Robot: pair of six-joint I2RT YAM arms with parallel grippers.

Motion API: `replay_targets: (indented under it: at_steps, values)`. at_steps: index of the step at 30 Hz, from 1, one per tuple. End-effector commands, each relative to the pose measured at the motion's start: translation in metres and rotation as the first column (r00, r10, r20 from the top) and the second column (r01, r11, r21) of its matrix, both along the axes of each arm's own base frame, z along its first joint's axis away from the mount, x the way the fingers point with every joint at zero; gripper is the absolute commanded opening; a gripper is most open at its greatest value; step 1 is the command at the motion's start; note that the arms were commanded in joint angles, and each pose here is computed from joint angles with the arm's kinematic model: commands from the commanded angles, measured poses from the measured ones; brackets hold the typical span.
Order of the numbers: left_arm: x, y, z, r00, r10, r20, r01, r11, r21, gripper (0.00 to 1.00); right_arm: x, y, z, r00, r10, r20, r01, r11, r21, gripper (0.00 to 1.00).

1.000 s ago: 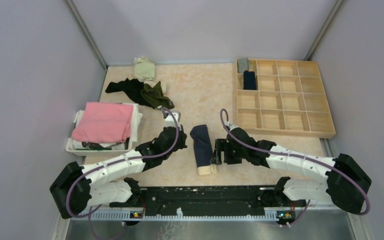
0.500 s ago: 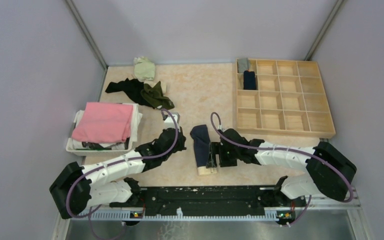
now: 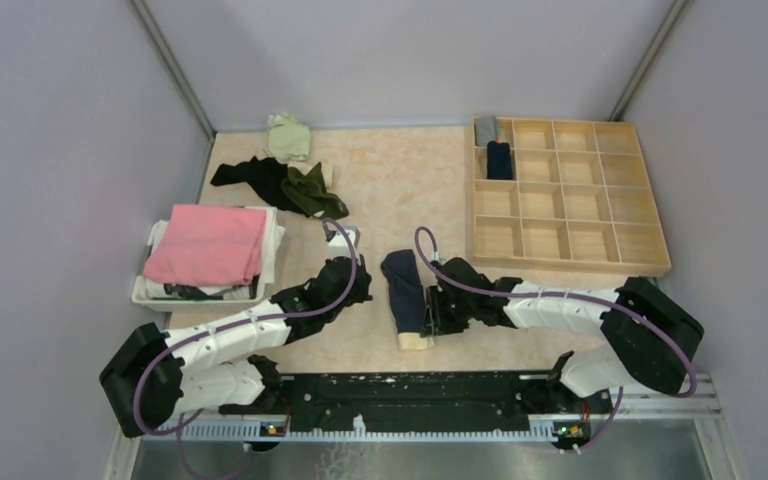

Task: Roll the underwear
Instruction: Fold the underwear at the center of the board.

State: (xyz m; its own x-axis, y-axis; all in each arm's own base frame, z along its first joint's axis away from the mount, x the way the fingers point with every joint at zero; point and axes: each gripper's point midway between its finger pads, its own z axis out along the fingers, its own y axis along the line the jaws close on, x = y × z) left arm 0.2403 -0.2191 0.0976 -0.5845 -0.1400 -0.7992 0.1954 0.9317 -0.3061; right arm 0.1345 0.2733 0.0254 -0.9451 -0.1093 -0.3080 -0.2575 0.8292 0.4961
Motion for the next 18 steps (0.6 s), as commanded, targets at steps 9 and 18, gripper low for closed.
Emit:
replay_targets:
  at_steps: [9,18]
  values:
    - [-0.005,-0.022,0.008,0.994,-0.109,0.011,0.11,0.992,-0.064,0.0,-0.001,0.015,0.009,0.999,0.036,0.015,-0.037,0.997,0.065,0.0]
    - [-0.038,-0.073,0.032,0.899,-0.424,0.112,0.438,0.87,-0.226,0.0,0.0,0.013,0.004,1.0,0.016,0.014,-0.017,0.998,0.06,0.0]
